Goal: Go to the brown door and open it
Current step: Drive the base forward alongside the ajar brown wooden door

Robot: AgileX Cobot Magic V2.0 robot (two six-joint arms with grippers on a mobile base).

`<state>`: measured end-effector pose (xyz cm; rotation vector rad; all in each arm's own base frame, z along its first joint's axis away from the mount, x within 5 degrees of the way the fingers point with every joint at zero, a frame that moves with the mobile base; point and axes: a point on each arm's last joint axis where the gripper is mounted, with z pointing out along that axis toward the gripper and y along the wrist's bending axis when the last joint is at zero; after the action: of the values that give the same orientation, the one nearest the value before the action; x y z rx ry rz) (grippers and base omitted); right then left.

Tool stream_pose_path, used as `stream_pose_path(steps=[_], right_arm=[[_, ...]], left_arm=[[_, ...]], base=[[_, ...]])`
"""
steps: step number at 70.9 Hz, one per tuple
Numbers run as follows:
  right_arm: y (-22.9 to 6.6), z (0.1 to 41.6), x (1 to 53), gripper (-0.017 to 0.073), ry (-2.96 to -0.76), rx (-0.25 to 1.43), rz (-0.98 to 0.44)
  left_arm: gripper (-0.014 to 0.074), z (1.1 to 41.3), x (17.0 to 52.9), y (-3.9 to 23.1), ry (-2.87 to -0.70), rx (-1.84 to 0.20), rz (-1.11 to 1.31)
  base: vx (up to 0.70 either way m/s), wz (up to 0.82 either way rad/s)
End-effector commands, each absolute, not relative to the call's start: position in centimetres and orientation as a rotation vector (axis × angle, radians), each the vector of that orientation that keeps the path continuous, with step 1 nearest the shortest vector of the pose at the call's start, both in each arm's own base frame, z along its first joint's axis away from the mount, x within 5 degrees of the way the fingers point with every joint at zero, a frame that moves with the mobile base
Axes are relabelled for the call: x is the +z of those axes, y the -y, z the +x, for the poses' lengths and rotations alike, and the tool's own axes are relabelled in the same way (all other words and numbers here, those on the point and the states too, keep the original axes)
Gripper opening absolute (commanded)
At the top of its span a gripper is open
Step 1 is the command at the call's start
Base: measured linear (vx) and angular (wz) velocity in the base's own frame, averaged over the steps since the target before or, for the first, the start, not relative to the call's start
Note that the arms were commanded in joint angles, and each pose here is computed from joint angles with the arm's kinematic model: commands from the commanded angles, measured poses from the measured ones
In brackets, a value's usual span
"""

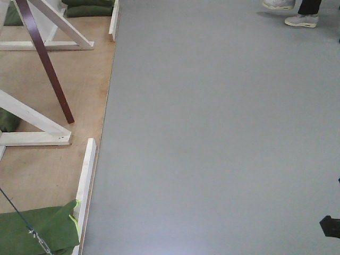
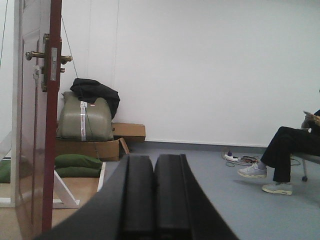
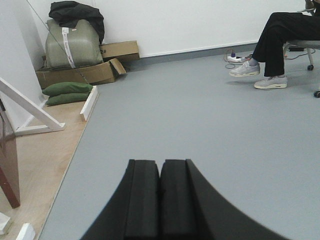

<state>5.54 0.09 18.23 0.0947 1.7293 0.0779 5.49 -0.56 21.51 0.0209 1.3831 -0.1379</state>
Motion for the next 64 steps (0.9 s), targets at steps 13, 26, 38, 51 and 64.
stream_pose_path(steps=[13,26,38,51,64], right_arm=[[0.00,5.58,18.92,0.0000,-1.644,0.062,0.086],[0.00,5.58,18.92,0.0000,-1.644,0.062,0.086],[0.00,5.58,18.92,0.0000,-1.644,0.062,0.086],[0.00,5.58,18.92,0.0000,-1.644,0.062,0.086],[0.00,5.58,18.92,0.0000,-1.644,0.062,0.086]], left_arm=[[0.0011,5.26,21.49,0.57,-1.304,-0.160,0.013],[0.0011,5.26,21.49,0.57,-1.304,-0.160,0.013],[0.0011,5.26,21.49,0.57,-1.304,-0.160,0.013],[0.0011,5.26,21.49,0.57,-1.304,-0.160,0.013],[0.0011,5.26,21.49,0.57,-1.304,-0.160,0.013]], base=[[0.00,0.00],[0.00,0.00],[0.00,0.00],[0.00,0.00],[0.00,0.00]])
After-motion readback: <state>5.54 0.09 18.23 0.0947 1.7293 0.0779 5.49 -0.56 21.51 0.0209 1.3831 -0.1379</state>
